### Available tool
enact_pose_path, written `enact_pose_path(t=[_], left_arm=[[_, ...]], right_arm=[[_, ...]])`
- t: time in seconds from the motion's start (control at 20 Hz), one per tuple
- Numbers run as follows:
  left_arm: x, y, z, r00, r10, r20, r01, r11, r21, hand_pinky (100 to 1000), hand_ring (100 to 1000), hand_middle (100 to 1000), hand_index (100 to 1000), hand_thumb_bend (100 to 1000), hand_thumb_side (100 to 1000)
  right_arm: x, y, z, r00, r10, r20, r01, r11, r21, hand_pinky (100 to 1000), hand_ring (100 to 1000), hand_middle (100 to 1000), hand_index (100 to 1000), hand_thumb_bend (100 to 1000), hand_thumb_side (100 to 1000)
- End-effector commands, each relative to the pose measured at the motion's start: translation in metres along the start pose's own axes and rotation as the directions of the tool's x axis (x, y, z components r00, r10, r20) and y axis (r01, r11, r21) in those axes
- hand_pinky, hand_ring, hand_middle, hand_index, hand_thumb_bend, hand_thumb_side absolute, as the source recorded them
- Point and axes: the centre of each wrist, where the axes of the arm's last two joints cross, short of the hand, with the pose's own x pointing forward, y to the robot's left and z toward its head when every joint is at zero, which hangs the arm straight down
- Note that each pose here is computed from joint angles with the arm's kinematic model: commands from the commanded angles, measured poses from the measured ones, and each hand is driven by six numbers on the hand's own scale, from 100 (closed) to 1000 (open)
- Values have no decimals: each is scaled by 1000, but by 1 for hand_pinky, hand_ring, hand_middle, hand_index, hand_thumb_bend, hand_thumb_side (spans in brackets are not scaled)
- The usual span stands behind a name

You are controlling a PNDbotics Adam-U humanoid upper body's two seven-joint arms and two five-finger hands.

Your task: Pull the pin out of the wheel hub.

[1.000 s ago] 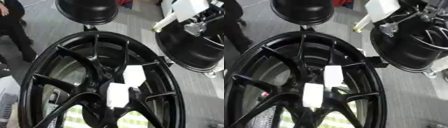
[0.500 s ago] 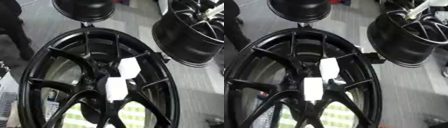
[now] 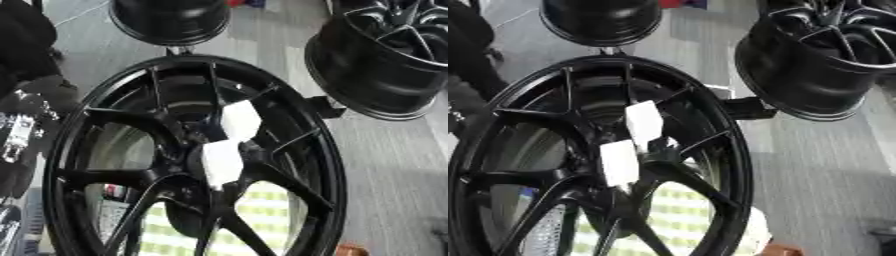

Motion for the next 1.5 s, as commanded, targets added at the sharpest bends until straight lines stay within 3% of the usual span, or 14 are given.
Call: enact_pose_path(t=[0.05,0.2,0.35,0.45,0.7,1.05,1.3,1.35,1.45,1.5], left_arm=[[8,5,-2,999,-28,31,28,1000,9,809,681,672,835,100,701],[7,5,-2,999,-27,32,26,1000,15,809,681,672,835,100,702],[7,4,-1,999,-22,31,22,1000,12,809,681,672,835,100,703],[6,3,-1,999,-19,27,19,1000,10,809,681,672,835,100,704],[6,0,-2,1000,-4,26,4,1000,-4,809,681,672,835,100,703],[6,-2,-2,1000,7,27,-6,1000,-12,808,682,672,833,100,703],[6,-2,-2,999,10,31,-9,1000,-17,808,682,673,832,100,700],[6,-2,-2,999,10,31,-9,1000,-18,808,682,673,832,100,700],[6,-2,-2,999,10,32,-10,1000,-18,808,683,673,832,100,699],[6,-2,-2,999,11,32,-10,1000,-18,807,683,673,832,100,699]], right_arm=[[0,1,9,999,19,-36,-21,999,-39,950,817,672,698,261,100],[-1,21,22,997,13,-78,-13,1000,-11,944,854,751,760,280,100],[-6,41,35,992,12,-128,-7,999,41,947,900,809,805,243,101],[-13,54,43,985,12,-171,1,997,74,941,922,839,832,168,263],[-31,76,63,974,-5,-226,25,996,86,929,924,845,838,112,319],[-33,83,67,971,-35,-235,48,998,49,923,920,844,835,100,284],[-32,79,65,976,-57,-212,51,998,-36,896,892,804,813,100,192],[-32,77,64,977,-66,-203,54,997,-62,885,883,794,811,100,232],[-32,74,62,979,-88,-183,69,992,-106,867,870,773,806,100,224],[-31,73,61,981,-102,-167,82,989,-125,859,867,767,803,100,289]])
